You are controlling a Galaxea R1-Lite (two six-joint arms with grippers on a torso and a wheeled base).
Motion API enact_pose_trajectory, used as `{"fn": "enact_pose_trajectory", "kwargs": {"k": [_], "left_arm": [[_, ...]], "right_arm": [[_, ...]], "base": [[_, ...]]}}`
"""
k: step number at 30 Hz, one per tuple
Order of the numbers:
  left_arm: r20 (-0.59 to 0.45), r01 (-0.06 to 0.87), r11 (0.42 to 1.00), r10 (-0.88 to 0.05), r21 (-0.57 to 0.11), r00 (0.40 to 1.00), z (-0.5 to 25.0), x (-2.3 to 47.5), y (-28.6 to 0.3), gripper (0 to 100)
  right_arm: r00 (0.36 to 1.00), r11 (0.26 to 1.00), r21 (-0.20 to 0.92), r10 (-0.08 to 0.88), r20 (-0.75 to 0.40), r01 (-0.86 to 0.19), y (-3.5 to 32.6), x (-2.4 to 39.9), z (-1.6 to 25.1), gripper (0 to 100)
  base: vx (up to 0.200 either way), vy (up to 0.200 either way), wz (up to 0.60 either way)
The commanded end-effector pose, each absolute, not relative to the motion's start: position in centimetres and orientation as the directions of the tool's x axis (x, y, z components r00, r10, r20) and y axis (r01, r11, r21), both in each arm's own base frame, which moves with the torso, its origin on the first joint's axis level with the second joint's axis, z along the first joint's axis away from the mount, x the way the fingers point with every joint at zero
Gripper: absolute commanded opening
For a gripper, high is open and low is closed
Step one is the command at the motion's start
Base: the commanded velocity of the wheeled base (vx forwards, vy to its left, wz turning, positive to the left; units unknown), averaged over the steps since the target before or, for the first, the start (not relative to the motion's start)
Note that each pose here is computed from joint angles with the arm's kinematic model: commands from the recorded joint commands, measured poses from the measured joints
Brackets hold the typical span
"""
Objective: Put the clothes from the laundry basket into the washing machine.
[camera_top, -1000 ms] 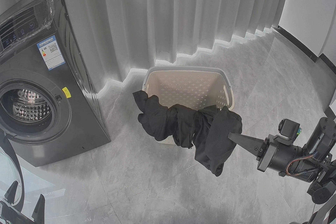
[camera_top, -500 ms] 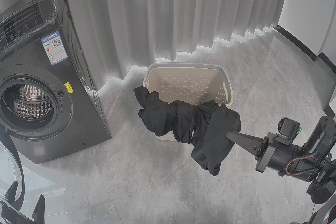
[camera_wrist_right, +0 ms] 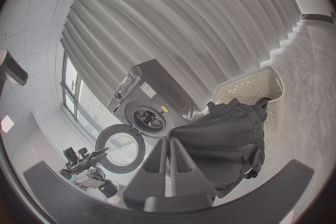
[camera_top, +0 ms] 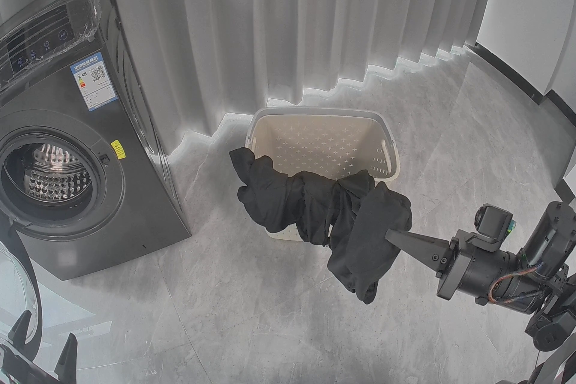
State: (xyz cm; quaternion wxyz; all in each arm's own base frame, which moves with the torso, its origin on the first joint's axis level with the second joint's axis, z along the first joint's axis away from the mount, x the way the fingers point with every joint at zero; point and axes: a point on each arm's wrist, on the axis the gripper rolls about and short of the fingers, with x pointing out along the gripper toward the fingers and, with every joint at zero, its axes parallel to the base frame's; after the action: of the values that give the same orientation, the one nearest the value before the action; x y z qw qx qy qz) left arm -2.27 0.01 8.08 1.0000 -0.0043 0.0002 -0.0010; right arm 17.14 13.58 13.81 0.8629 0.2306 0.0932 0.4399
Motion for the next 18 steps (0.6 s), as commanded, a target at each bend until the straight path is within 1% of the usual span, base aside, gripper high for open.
{"fn": "enact_pose_trajectory", "kwargs": {"k": [1,7,18], "left_arm": [[0.0,0.002,1.0,-0.002,-0.009,1.0,7.61,-2.27,0.01,100],[-0.002,0.002,1.0,-0.002,-0.009,1.0,7.57,-2.26,0.01,100],[-0.002,0.002,1.0,-0.002,-0.009,1.0,7.6,-2.27,0.01,100]], "right_arm": [[0.595,0.506,0.479,0.803,0.043,-0.717,13.62,17.21,13.81,0],[0.598,0.506,0.473,0.799,0.057,-0.721,13.56,17.25,14.11,0],[0.601,0.512,0.477,0.798,0.044,-0.715,13.36,17.1,13.86,0]], "base": [[0.0,0.0,0.0],[0.0,0.0,0.0],[0.0,0.0,0.0]]}}
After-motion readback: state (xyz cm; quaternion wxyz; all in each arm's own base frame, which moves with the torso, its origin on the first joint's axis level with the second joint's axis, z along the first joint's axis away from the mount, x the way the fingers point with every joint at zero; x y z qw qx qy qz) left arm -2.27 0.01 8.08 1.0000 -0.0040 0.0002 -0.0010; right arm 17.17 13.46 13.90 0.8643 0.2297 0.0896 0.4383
